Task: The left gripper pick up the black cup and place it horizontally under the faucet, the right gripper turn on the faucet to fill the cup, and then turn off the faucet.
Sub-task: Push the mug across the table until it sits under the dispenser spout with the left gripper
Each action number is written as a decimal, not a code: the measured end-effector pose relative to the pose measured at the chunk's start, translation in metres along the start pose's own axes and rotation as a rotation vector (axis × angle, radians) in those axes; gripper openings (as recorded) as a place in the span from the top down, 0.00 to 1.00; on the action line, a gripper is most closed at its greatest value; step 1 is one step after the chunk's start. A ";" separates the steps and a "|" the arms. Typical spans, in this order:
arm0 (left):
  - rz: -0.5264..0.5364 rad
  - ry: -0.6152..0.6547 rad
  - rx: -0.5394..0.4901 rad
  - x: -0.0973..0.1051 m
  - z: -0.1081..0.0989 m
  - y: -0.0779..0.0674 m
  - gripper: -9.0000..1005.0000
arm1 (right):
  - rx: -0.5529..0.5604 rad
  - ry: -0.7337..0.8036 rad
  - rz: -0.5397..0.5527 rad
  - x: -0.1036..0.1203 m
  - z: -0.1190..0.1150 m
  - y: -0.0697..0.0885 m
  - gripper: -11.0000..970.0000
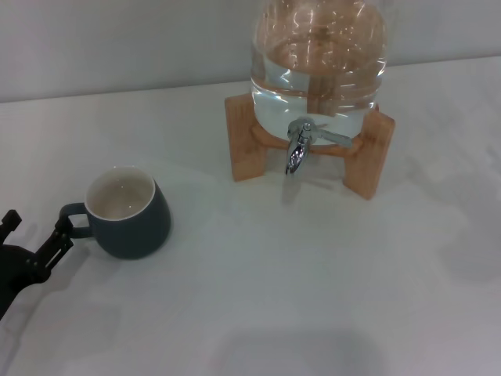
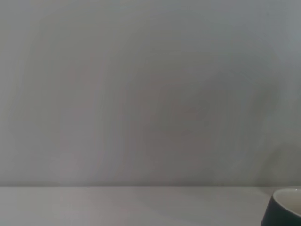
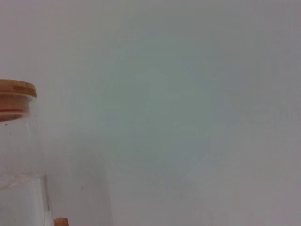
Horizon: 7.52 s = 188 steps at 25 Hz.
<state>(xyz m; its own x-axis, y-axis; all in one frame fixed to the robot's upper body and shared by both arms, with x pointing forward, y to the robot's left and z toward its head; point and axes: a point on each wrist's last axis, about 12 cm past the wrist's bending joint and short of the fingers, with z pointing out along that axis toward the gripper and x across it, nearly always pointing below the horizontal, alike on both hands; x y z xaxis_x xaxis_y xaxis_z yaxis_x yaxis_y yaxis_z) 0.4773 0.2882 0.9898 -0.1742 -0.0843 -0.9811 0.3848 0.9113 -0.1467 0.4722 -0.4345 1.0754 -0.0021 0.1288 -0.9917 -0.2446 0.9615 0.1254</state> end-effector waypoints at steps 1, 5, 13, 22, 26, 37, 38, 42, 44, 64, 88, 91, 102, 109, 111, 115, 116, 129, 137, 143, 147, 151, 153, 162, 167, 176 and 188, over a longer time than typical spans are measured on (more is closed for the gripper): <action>0.001 -0.001 0.002 0.000 0.001 0.000 0.14 | 0.000 0.000 0.000 0.000 0.000 0.000 0.12; 0.003 -0.002 0.005 -0.001 0.003 0.000 0.14 | 0.000 -0.002 -0.003 -0.001 0.001 0.000 0.12; 0.004 0.015 0.008 0.000 0.005 -0.002 0.14 | 0.001 -0.002 -0.006 -0.002 0.002 -0.001 0.12; 0.001 0.019 0.006 0.001 0.004 -0.002 0.14 | 0.006 0.001 -0.007 -0.001 0.001 -0.001 0.12; -0.001 0.023 0.003 0.002 0.003 -0.002 0.14 | 0.006 0.001 -0.007 -0.001 0.000 -0.001 0.12; -0.013 0.048 -0.017 0.006 0.002 -0.002 0.14 | 0.008 0.003 -0.006 -0.001 -0.001 -0.002 0.12; -0.015 0.051 -0.021 0.007 0.003 -0.001 0.14 | 0.009 0.003 -0.006 -0.001 -0.001 -0.002 0.12; -0.017 0.052 -0.023 0.006 0.004 0.000 0.14 | 0.011 0.003 -0.007 0.000 -0.002 -0.002 0.12; -0.017 0.051 -0.023 0.005 0.005 0.000 0.14 | 0.012 0.004 -0.007 0.000 -0.003 -0.002 0.12; -0.022 0.044 -0.023 0.004 0.006 0.000 0.14 | 0.013 0.005 -0.009 -0.001 -0.005 -0.003 0.12; 0.042 0.039 -0.018 -0.001 0.011 0.004 0.15 | 0.020 0.010 -0.012 0.001 -0.010 -0.004 0.12; 0.043 0.040 -0.016 -0.002 0.014 0.003 0.15 | 0.020 0.011 -0.012 0.001 -0.010 -0.004 0.12; 0.040 0.044 -0.019 -0.003 0.018 0.003 0.15 | 0.022 0.012 -0.011 0.002 -0.011 -0.004 0.12; 0.035 0.056 -0.033 -0.002 0.018 0.006 0.15 | 0.019 0.011 -0.010 0.002 -0.012 -0.003 0.12; 0.033 0.059 -0.046 -0.002 0.018 0.007 0.15 | 0.018 0.010 -0.010 0.002 -0.012 -0.003 0.12; 0.032 0.054 -0.052 -0.003 0.020 0.009 0.15 | 0.018 0.010 -0.010 0.002 -0.012 -0.003 0.12; 0.033 0.053 -0.051 -0.004 0.021 0.009 0.15 | 0.018 0.010 -0.010 0.002 -0.012 -0.003 0.12; 0.042 0.062 -0.032 -0.008 0.032 0.006 0.15 | 0.025 0.007 -0.009 0.001 -0.015 -0.004 0.12; 0.027 0.059 -0.030 -0.008 0.033 0.005 0.16 | 0.030 0.005 -0.010 0.001 -0.015 -0.005 0.12; 0.023 0.055 -0.027 -0.009 0.034 0.005 0.25 | 0.029 0.004 -0.012 0.001 -0.015 -0.005 0.12; 0.026 0.058 -0.023 -0.010 0.036 0.004 0.31 | 0.027 0.003 -0.013 0.000 -0.014 -0.005 0.12; 0.027 0.059 -0.021 -0.010 0.036 0.004 0.56 | 0.027 0.003 -0.013 0.000 -0.014 -0.005 0.12; 0.027 0.060 -0.021 -0.010 0.036 0.004 0.63 | 0.027 0.003 -0.012 0.001 -0.014 -0.005 0.12; 0.031 0.061 -0.018 -0.010 0.039 0.002 0.81 | 0.027 0.005 -0.008 0.002 -0.013 -0.004 0.12; 0.028 0.049 0.000 -0.013 0.044 -0.002 0.81 | 0.031 0.007 -0.007 0.003 -0.013 -0.004 0.12; 0.032 0.041 0.057 -0.018 0.057 -0.014 0.81 | 0.031 0.007 -0.008 0.002 -0.012 -0.004 0.12; 0.032 0.042 0.163 -0.020 0.071 -0.039 0.82 | 0.026 0.005 -0.009 0.002 -0.010 -0.004 0.12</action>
<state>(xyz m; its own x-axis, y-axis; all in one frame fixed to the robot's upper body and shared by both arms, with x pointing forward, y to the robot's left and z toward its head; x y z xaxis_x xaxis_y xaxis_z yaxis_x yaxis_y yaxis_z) 0.5301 0.2262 1.0064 -0.1964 -0.0365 -0.9798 0.5323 0.8353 -0.1378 0.4630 -0.4403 1.0727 -0.0053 0.1192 -0.9929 -0.2190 0.9686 0.1175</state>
